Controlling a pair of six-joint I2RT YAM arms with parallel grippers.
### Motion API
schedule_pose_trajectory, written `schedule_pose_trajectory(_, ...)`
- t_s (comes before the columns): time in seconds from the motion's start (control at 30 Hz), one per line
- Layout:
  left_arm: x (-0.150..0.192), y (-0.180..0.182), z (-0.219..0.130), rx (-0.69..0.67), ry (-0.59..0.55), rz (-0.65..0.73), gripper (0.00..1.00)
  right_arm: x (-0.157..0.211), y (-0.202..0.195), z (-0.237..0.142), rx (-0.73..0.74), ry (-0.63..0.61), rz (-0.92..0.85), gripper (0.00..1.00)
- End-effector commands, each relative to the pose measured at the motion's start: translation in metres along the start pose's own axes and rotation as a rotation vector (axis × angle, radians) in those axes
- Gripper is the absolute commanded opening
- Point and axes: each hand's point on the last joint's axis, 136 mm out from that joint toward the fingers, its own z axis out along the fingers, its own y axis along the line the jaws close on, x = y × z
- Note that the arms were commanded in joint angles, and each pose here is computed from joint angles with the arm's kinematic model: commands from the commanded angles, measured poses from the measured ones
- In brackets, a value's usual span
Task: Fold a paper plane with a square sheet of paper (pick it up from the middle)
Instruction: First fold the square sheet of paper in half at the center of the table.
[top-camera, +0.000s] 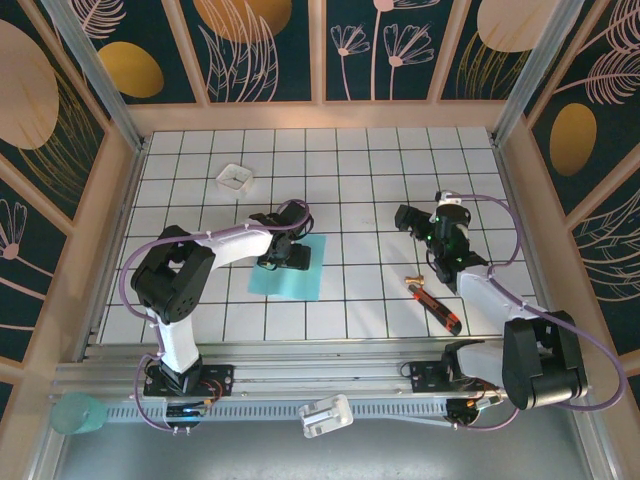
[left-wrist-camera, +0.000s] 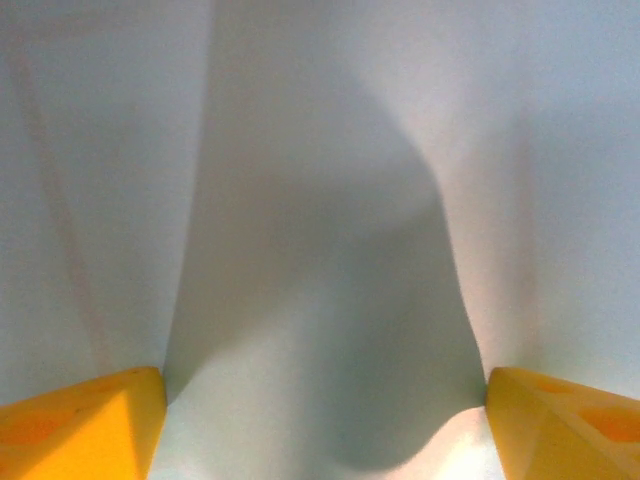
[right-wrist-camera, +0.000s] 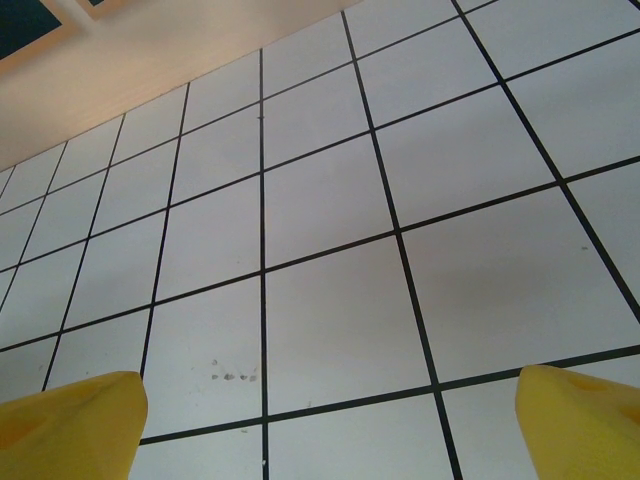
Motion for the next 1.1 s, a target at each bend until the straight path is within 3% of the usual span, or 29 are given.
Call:
schedule_pose_trajectory(0.0,0.014,-0.016,0.005,0.094,0.045,-0.015,0.76,-0.008,0.0,0.001,0.002,-0.022,-0.005,0.95)
schedule_pose_trajectory(0.1,0.007,-0.038,-0.009,0.228,0.016,-0.021,0.57,-0.008,0.0,0.001,0.002,-0.023,-0.004,0.95)
schedule_pose_trajectory(0.2,-0.004,-0.072,-0.041,0.449,-0.046,-0.023,0.41,-0.008,0.002,0.001,-0.006,-0.02,0.0,0.95)
schedule_pose_trajectory(0.37,-0.031,-0.126,-0.152,0.989,-0.253,-0.07,0.38,-0.013,0.012,-0.003,-0.049,-0.01,0.012,0.95)
schedule_pose_trajectory(0.43,-0.035,-0.134,-0.182,1.145,-0.293,-0.101,0.38,-0.017,0.017,-0.006,-0.065,-0.012,0.012,0.95)
schedule_pose_trajectory(0.5,-0.038,-0.136,-0.191,1.232,-0.287,-0.136,0.38,-0.022,0.022,-0.01,-0.085,-0.015,0.012,0.95)
schedule_pose_trajectory(0.63,-0.034,-0.132,-0.156,1.231,-0.181,-0.218,0.37,-0.02,0.041,-0.015,-0.178,0.018,0.004,0.95)
schedule_pose_trajectory(0.8,-0.025,-0.119,-0.11,1.144,-0.119,-0.245,0.36,0.011,0.072,-0.02,-0.344,0.142,-0.013,0.92)
schedule_pose_trajectory(0.97,-0.006,-0.102,-0.06,0.997,-0.057,-0.236,0.33,0.054,0.093,-0.021,-0.435,0.28,-0.014,0.82)
schedule_pose_trajectory(1.07,0.002,-0.099,-0.047,0.97,-0.036,-0.211,0.33,0.076,0.115,-0.025,-0.528,0.346,0.011,0.75)
